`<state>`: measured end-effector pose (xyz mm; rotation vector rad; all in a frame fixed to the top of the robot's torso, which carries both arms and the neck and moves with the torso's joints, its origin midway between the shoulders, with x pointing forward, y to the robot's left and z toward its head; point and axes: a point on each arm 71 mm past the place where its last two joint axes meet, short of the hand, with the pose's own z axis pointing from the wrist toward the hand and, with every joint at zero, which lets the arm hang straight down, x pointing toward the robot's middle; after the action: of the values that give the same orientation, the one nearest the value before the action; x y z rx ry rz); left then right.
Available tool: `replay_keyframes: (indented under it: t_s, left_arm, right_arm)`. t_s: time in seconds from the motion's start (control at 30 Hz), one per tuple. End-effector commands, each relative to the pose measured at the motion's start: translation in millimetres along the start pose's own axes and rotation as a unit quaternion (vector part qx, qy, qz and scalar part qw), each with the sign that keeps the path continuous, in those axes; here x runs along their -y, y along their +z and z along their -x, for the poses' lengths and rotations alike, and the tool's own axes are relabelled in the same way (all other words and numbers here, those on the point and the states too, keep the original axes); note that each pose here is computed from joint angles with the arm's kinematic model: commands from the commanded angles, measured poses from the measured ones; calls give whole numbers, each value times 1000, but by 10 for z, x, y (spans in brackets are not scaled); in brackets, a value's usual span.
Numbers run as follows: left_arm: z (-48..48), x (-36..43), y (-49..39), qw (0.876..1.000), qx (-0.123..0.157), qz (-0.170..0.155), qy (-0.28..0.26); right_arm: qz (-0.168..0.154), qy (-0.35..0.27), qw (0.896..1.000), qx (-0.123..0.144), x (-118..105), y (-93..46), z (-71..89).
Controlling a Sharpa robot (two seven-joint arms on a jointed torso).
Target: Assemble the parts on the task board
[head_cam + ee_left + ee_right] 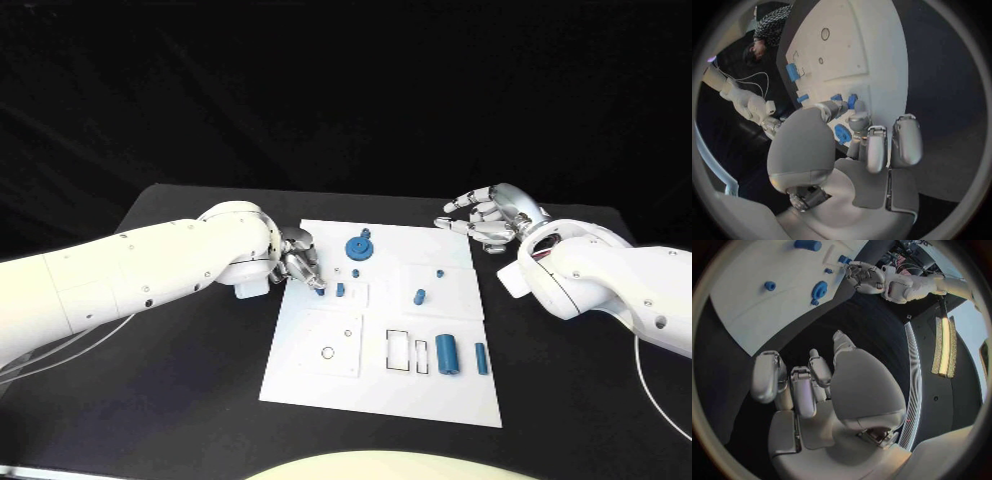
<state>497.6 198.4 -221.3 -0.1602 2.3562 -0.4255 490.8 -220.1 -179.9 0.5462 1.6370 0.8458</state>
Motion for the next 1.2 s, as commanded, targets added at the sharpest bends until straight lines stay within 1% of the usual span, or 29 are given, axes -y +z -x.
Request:
replay_keyframes:
  t_s: [0.03, 0.33, 0.7, 0.87, 1.2]
  left_arm:
    - [-67, 38, 21, 1000, -24, -3, 8]
    - [-105, 87, 51, 999, -42, 3, 18]
    - [-121, 93, 55, 999, -49, 5, 24]
    - [-110, 84, 54, 999, -41, 8, 26]
    - [-73, 38, 53, 999, -23, 17, 24]
  right_arm:
    - [7, -1, 1000, -3, -11, -3, -7]
    - [7, -1, 1000, -3, -7, -6, -3]
    - [7, -1, 1000, -2, -5, -6, 0]
    - [7, -1, 1000, -2, -5, -6, 0]
    - [7, -1, 1000, -2, -5, -6, 1]
